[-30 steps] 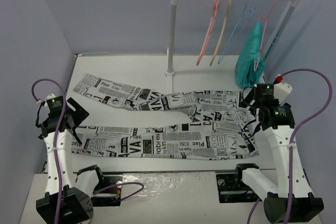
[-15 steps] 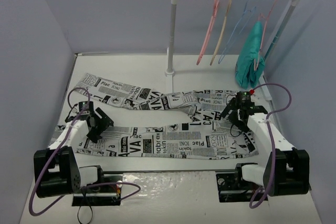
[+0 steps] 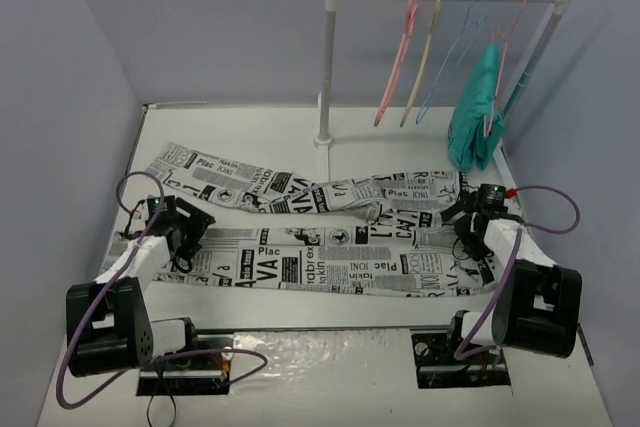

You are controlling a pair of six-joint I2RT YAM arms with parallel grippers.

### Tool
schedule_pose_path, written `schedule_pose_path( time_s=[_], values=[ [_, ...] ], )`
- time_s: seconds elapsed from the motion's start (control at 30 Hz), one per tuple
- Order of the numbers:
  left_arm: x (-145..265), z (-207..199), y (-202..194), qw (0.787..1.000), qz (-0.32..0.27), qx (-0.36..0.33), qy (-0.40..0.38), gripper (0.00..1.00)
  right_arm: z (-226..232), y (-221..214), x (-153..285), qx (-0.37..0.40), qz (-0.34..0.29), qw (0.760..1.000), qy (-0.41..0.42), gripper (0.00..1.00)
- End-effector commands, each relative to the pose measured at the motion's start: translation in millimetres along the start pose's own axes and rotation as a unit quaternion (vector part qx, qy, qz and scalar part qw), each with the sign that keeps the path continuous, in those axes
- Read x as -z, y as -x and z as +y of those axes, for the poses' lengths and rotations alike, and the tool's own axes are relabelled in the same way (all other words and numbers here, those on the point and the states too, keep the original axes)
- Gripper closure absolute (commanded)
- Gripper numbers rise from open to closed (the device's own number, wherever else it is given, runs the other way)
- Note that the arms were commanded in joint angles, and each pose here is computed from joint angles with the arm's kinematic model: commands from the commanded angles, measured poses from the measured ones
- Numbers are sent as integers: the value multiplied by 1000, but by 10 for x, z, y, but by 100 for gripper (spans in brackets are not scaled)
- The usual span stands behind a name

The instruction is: Place the trousers on the hanger

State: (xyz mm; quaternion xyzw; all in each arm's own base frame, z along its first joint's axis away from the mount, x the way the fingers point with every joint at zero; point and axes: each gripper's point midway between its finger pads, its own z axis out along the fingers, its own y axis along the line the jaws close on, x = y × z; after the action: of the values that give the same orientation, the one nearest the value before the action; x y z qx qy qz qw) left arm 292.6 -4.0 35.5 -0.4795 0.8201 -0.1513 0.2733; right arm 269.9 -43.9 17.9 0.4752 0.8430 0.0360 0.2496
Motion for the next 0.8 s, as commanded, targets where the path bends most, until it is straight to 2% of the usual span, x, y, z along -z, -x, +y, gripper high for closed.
schedule_pose_path(
  time_s=[0.0, 0.13, 0.2, 0.33, 0.4, 0.47, 0.63, 0.77],
  values=[
    [102, 197, -68, 999, 6, 29, 33, 28, -336, 266, -37, 5, -36, 997, -70, 6],
    [350, -142, 177, 1000, -10, -26, 4, 27, -50, 360, 143, 41, -64, 996, -36, 6],
    [463, -443, 451, 997, -37, -73, -17, 27, 166, 340, 287, 67, -80, 994, -6, 7],
    [499, -789, 965, 987, -95, -127, -25, 27, 460, 497, 589, 98, -117, 988, 37, 9],
    [413, -877, 1186, 986, -106, -129, -25, 27, 550, 610, 710, 114, -132, 984, 46, 9],
    [187, -789, 1363, 989, -94, -113, 1, 27, 617, 684, 793, 126, -140, 981, 52, 9],
    [-101, -919, 1805, 991, -93, -91, 14, 27, 776, 704, 903, 146, -139, 976, 79, 10],
    [-374, -884, 1934, 991, -75, -96, 51, 27, 778, 674, 917, 159, -136, 974, 83, 9]
  ],
)
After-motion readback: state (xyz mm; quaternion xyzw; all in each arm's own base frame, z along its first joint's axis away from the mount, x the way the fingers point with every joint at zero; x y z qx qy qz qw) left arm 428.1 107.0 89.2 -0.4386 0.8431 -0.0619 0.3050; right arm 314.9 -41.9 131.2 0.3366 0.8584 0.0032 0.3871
